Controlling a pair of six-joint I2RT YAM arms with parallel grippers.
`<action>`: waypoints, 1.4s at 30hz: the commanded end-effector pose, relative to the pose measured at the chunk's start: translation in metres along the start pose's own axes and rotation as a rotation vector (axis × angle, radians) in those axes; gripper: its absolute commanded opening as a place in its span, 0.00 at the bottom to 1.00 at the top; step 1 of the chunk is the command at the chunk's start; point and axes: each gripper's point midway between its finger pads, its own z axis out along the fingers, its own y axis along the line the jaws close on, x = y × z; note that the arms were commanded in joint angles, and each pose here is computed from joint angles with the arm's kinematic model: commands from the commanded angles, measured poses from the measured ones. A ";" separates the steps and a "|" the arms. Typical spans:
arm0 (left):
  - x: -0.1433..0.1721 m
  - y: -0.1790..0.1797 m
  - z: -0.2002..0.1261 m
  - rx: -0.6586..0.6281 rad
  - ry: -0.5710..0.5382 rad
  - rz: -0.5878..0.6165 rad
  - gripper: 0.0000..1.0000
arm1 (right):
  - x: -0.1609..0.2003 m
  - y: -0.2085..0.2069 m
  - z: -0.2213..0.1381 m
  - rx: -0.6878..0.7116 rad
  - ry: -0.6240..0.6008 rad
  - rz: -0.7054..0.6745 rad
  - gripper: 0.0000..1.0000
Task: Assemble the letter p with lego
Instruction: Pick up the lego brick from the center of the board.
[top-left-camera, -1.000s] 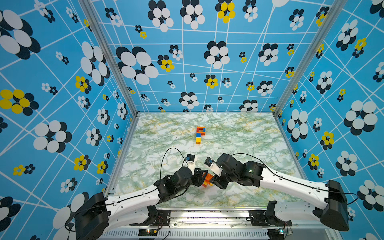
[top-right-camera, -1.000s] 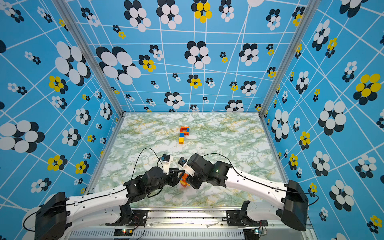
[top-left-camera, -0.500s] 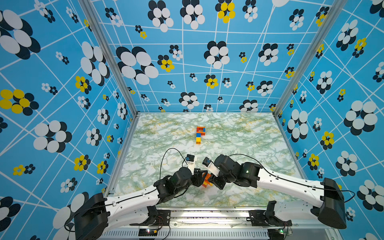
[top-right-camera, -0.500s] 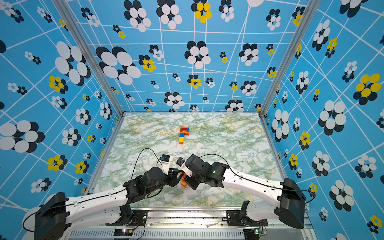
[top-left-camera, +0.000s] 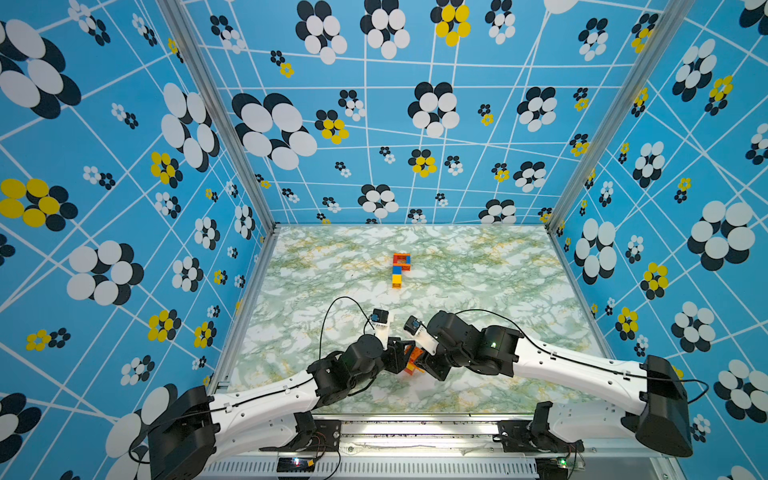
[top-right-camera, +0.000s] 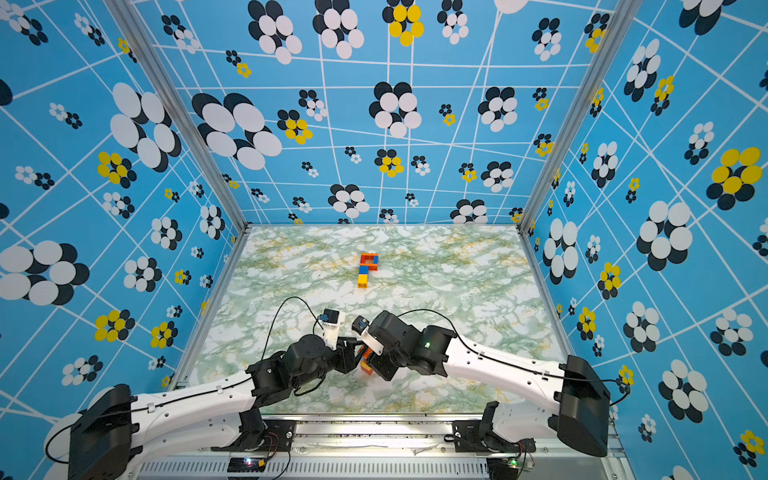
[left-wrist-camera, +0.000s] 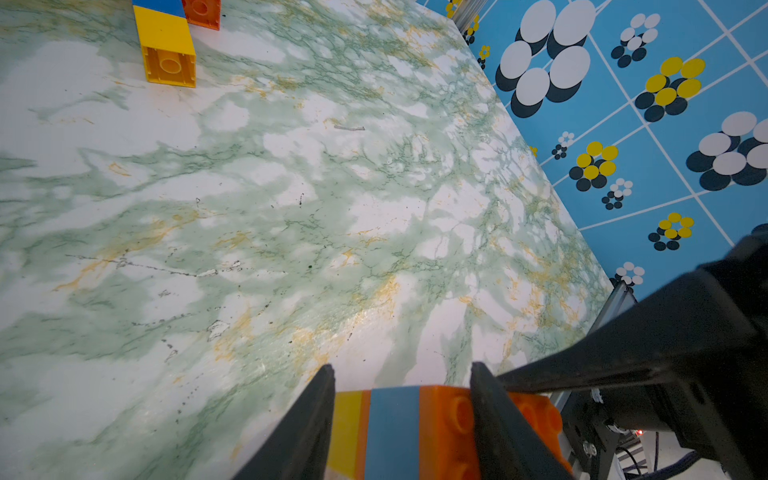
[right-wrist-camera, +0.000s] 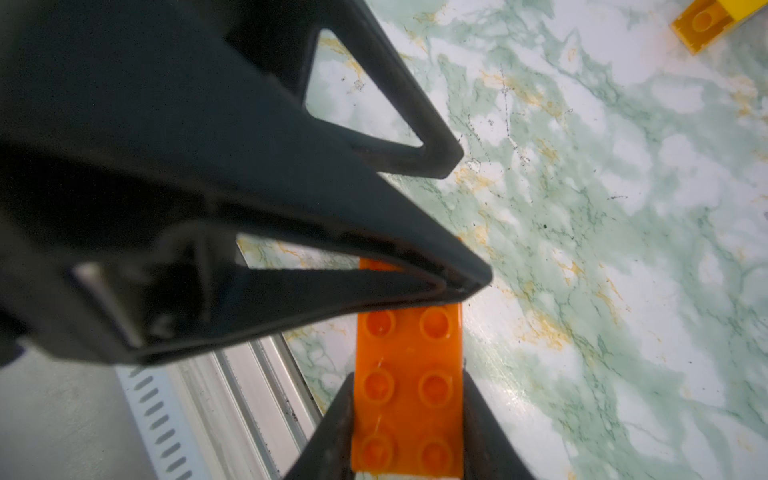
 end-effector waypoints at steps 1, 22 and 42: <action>0.051 0.051 -0.004 -0.178 0.167 0.048 0.53 | 0.009 0.000 0.000 0.006 0.016 -0.002 0.43; 0.034 0.038 -0.008 -0.133 0.119 0.040 0.63 | -0.003 0.000 -0.009 0.010 -0.053 0.021 0.25; -0.035 0.006 -0.046 0.178 -0.104 0.288 0.83 | -0.017 -0.026 -0.048 -0.049 -0.212 0.386 0.14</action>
